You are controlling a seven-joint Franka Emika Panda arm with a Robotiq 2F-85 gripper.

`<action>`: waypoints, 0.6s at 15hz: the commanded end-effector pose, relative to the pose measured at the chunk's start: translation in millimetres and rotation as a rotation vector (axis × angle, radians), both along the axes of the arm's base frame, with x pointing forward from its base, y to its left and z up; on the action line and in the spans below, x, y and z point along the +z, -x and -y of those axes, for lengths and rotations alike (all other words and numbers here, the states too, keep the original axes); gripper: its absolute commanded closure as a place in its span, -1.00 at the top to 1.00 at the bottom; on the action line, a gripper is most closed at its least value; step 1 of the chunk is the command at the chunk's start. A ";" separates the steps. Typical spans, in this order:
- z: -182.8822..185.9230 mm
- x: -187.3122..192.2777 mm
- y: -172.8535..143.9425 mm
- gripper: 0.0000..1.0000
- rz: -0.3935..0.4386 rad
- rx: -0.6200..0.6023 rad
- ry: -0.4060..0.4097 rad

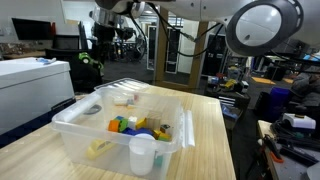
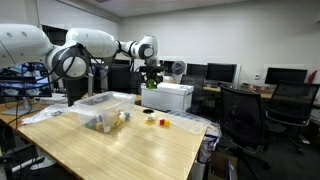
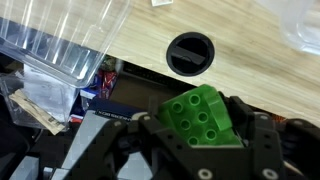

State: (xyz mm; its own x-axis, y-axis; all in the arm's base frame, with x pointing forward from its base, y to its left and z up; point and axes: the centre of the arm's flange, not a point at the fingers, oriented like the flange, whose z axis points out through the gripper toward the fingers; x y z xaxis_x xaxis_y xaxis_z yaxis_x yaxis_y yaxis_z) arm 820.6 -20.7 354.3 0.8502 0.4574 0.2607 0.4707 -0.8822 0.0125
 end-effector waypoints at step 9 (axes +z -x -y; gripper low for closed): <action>81.5 -3.6 81.1 -0.09 0.001 -0.123 -0.038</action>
State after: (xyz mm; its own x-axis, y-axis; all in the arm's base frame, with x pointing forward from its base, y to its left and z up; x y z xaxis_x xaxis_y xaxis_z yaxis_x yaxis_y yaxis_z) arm 814.0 -99.6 358.0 0.8789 0.3949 0.2676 0.4089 -0.9126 0.0036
